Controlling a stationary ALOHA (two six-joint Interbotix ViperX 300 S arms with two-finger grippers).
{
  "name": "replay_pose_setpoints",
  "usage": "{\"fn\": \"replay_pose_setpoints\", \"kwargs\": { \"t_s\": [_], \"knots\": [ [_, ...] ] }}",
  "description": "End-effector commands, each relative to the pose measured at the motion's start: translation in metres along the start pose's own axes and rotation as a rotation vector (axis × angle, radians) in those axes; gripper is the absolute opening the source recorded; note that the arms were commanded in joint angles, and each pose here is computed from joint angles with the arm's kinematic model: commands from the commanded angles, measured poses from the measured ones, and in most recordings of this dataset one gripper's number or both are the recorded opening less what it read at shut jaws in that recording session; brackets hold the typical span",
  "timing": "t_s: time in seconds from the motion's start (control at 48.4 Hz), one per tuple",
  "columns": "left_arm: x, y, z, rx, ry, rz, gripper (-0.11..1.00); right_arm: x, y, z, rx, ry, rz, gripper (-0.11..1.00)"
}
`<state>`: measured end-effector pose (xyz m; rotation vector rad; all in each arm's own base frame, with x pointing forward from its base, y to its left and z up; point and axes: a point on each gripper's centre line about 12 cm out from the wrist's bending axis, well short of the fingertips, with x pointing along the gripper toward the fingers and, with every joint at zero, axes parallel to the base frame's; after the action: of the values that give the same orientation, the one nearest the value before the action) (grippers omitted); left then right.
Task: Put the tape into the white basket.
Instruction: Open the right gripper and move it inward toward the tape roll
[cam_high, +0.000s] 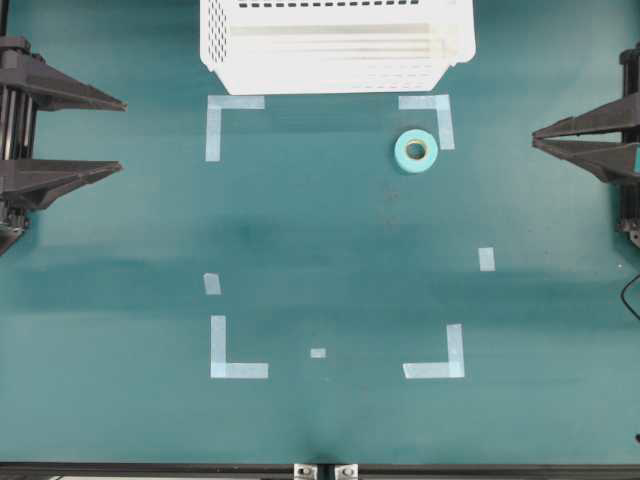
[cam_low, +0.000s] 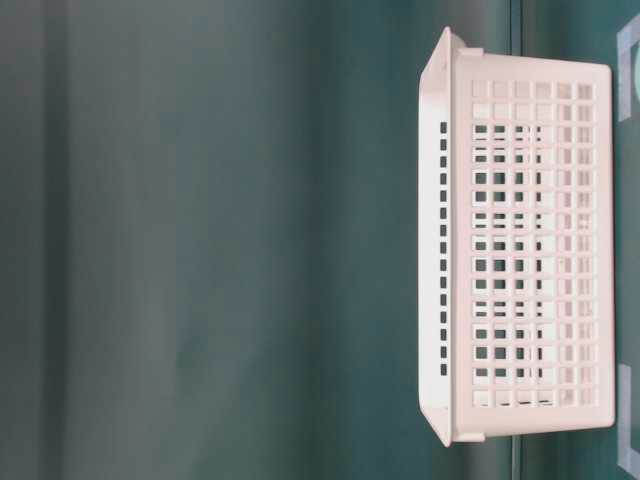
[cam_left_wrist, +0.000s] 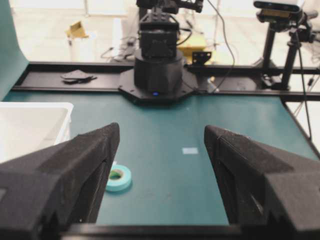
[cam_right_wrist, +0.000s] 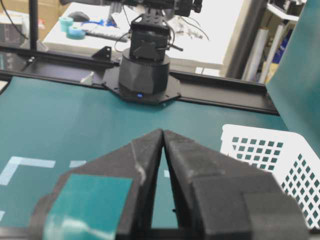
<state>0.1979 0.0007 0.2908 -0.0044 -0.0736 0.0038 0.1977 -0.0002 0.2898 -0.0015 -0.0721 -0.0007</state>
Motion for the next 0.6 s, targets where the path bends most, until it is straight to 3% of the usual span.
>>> {"fn": "replay_pose_setpoints", "kwargs": {
  "t_s": [0.0,0.041,0.145,0.248,0.455,0.579],
  "knots": [
    [0.002,-0.003,0.007,-0.042,-0.026,-0.014,0.24,0.002,0.0,0.004,0.014,-0.011,0.0,0.24],
    [0.003,-0.004,0.006,-0.044,-0.021,-0.015,0.22,0.002,0.0,0.001,0.014,-0.002,-0.002,0.22],
    [0.003,-0.005,0.002,-0.045,-0.005,-0.019,0.02,0.003,0.0,-0.004,0.017,0.025,-0.001,0.03],
    [0.004,-0.005,0.0,-0.045,0.001,-0.021,-0.08,0.006,0.0,-0.008,0.015,0.055,0.0,0.01],
    [0.003,-0.006,-0.004,-0.045,0.01,-0.025,-0.11,0.006,0.0,-0.012,0.038,0.097,-0.002,0.01],
    [0.002,-0.006,-0.006,-0.048,0.016,-0.024,-0.11,0.003,0.0,-0.013,0.12,0.116,-0.007,0.01]
  ]
}}
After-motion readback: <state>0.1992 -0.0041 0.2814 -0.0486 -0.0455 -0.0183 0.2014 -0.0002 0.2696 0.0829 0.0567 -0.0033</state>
